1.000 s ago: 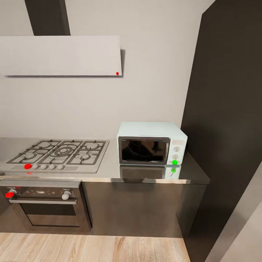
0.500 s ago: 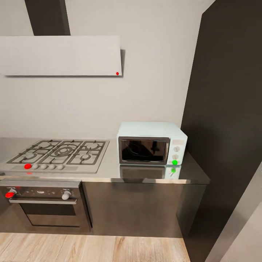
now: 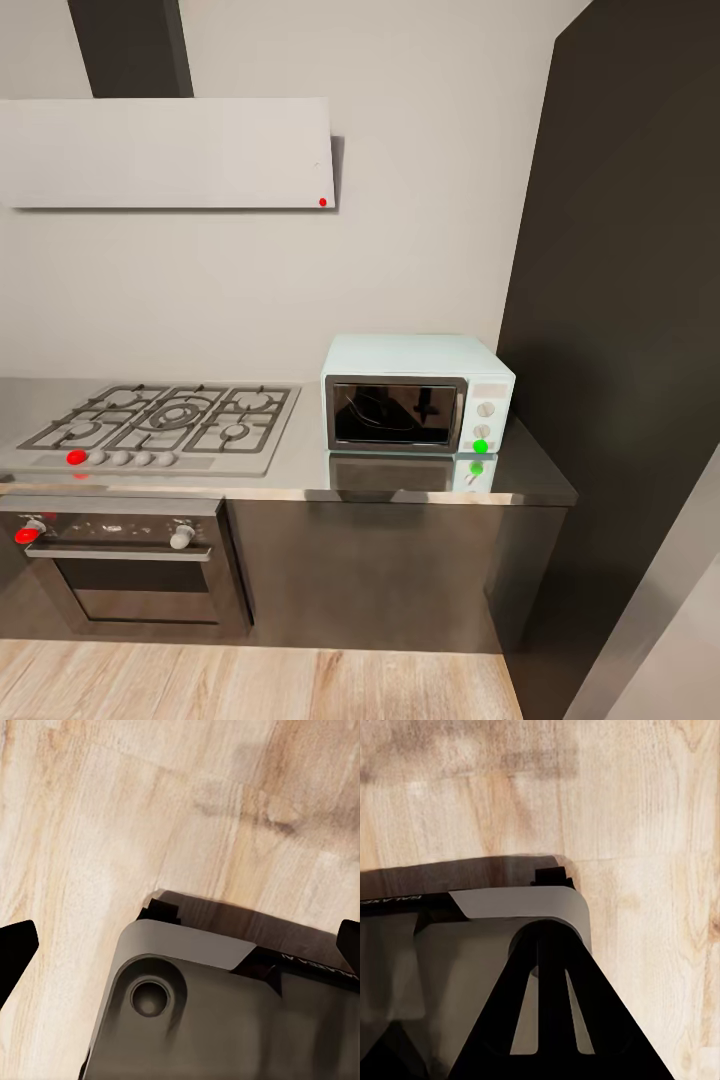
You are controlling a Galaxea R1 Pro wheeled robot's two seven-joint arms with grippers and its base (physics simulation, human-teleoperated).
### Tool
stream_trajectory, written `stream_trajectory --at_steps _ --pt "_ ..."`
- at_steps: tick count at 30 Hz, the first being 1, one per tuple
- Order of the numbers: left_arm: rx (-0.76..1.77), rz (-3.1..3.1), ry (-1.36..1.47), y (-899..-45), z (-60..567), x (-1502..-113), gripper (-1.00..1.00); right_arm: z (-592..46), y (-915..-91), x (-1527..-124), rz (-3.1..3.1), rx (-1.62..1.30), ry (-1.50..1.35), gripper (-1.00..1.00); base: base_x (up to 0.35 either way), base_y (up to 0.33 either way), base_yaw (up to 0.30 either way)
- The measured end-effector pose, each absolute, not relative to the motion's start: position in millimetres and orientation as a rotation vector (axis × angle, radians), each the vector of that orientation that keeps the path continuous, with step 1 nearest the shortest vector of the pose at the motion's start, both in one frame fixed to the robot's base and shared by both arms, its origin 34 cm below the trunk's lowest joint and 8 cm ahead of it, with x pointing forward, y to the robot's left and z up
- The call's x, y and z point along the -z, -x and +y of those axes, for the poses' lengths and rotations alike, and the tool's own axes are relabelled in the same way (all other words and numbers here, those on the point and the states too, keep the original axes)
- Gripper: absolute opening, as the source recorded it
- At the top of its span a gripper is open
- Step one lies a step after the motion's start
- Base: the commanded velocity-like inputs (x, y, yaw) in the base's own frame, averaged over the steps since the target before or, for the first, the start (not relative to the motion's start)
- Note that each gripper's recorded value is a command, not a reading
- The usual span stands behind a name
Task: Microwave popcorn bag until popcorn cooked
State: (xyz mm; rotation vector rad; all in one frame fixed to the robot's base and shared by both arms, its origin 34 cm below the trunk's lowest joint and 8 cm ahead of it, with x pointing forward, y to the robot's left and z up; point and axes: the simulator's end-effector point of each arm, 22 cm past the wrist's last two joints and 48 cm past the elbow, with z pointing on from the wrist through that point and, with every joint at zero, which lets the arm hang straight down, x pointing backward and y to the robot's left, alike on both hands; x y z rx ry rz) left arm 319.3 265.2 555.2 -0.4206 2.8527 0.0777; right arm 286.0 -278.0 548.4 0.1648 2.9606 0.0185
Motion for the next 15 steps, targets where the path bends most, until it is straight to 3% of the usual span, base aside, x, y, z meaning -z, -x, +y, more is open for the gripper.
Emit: stream_trajectory --at_steps 15 --pt "-0.078 2.853 0.421 -319.3 265.2 -555.2 1.00 -277.6 -285.6 -548.3 2.961 -0.020 -0.173 -1.00 0.000 0.000 0.000"
